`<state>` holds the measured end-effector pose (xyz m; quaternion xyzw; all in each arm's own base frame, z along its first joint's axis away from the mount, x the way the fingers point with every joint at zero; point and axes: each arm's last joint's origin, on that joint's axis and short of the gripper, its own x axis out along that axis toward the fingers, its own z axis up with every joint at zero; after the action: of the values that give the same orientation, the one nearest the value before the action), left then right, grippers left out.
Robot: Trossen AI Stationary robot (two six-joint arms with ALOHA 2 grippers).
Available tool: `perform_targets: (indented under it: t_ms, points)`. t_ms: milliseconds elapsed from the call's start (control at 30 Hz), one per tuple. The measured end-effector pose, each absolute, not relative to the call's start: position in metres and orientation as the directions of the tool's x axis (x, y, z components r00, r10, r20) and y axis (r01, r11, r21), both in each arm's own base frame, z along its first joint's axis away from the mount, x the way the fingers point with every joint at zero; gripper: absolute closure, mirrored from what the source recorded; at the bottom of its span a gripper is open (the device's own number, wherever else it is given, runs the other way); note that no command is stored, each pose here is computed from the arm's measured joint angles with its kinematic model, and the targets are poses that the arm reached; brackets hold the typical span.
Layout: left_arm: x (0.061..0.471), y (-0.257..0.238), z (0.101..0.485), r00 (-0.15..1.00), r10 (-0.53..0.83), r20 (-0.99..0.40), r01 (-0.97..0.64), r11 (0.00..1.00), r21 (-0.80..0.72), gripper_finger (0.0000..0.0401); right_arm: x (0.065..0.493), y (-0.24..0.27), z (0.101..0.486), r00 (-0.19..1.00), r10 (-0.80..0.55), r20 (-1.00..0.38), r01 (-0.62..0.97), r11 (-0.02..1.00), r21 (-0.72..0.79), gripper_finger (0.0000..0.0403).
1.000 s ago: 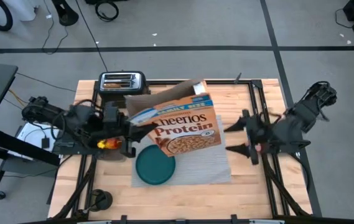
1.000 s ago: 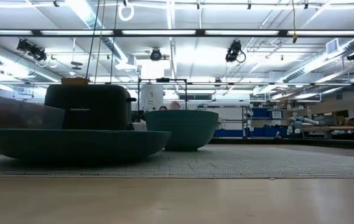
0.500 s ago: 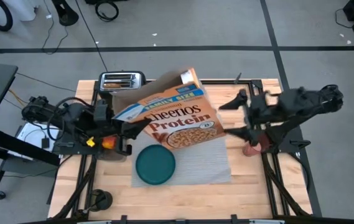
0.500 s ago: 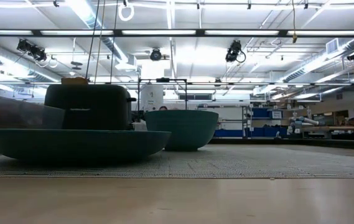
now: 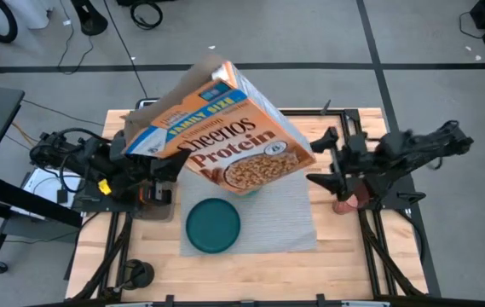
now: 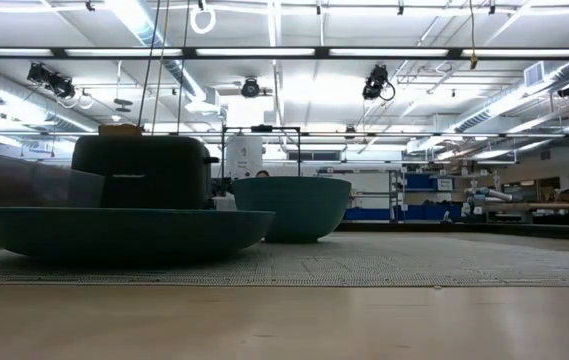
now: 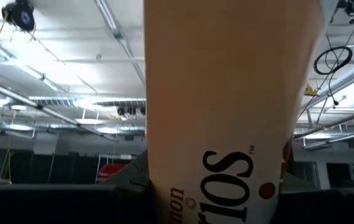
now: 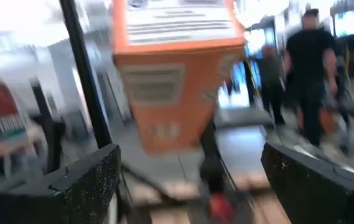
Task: Arrange a breakfast setting
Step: Pour the cereal in the green bowl
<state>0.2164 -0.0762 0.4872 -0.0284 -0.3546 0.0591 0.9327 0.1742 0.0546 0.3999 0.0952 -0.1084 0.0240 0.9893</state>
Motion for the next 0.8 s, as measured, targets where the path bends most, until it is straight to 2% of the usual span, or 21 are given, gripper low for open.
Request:
perform_targets:
  t_ms: [133, 267, 633, 800]
  points:
    - [0.216, -0.076, 0.488, 0.73, 0.119, 0.673, -0.082, 0.993, -0.087, 0.026, 0.198, 0.056, 0.395, 0.922, 0.028, 0.387, -0.112, 0.974, 0.197, 0.0013]
    - [0.216, -0.077, 0.488, 0.73, 0.117, 0.673, -0.081, 0.993, -0.084, 0.026, 0.215, 0.056, 0.401, 0.873, 0.053, 0.484, -0.161, 0.97, 0.184, 0.0013]
    - [0.237, -0.072, 0.48, 0.72, 0.144, 0.679, -0.107, 0.99, -0.096, 0.0259, 0.246, 0.054, 0.422, 0.805, 0.114, 0.582, -0.243, 0.959, 0.149, 0.0014]
    - [0.242, -0.071, 0.478, 0.7, 0.158, 0.696, -0.129, 0.987, -0.095, 0.0259, 0.25, 0.051, 0.428, 0.799, 0.096, 0.594, -0.228, 0.962, 0.151, 0.005]
